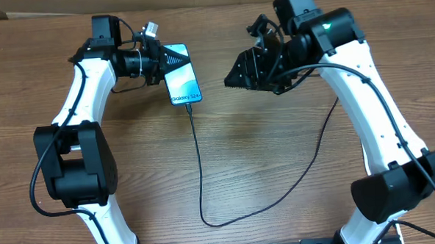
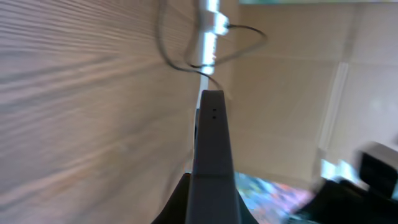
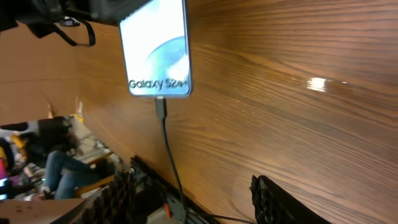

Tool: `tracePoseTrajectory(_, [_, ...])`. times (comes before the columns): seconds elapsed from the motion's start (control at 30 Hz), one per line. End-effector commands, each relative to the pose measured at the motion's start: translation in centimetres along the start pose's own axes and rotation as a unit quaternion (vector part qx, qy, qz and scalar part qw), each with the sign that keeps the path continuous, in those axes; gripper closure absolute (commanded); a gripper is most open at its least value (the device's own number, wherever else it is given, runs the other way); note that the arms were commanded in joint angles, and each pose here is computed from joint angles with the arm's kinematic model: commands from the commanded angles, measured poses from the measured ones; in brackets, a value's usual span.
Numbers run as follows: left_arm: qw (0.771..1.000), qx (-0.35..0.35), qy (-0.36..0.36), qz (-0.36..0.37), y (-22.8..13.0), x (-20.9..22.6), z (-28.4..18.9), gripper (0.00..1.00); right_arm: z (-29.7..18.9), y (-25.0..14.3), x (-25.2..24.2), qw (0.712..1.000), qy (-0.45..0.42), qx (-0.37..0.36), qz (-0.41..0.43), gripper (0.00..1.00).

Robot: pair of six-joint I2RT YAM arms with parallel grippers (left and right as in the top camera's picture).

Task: Plug charger to phone and switch on socket
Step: 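Open the right gripper and pull it back from the plugged cable, then lower the phone with the left gripper onto the table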

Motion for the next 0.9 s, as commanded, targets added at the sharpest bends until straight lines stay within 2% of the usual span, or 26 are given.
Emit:
tracePoseTrajectory(0.0, [0.997, -0.018, 0.061, 0.049, 0.3, 0.8, 1.0, 0.96, -1.3, 0.3, 0.4, 0.999, -0.015, -0.025, -0.031, 0.38])
tracePoseTrajectory(0.33, [0.976, -0.039, 0.2, 0.083, 0.6, 4.6, 1.5, 0.96, -1.3, 0.3, 0.4, 0.999, -0.015, -0.024, -0.031, 0.37])
tracePoseTrajectory(0.7, [0.974, -0.002, 0.22, 0.046, 0.3, 9.5, 4.6, 0.96, -1.3, 0.2, 0.4, 0.999, -0.016, -0.022, -0.029, 0.37])
tracePoseTrajectory(0.87, [0.969, -0.003, 0.24, 0.059, 0.3, 10.2, 5.1, 0.96, -1.3, 0.0, 0.3, 0.999, -0.017, -0.018, -0.027, 0.37])
Point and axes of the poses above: each gripper's point midway between its finger pads, its own z axis out along the fingers, its own x axis along the line the jaws close on, y = z × x, the point moved 2 cm from there along -z, back along the fingers, and after that the axes turned 1 degree about -z, right-handed, at the moved point
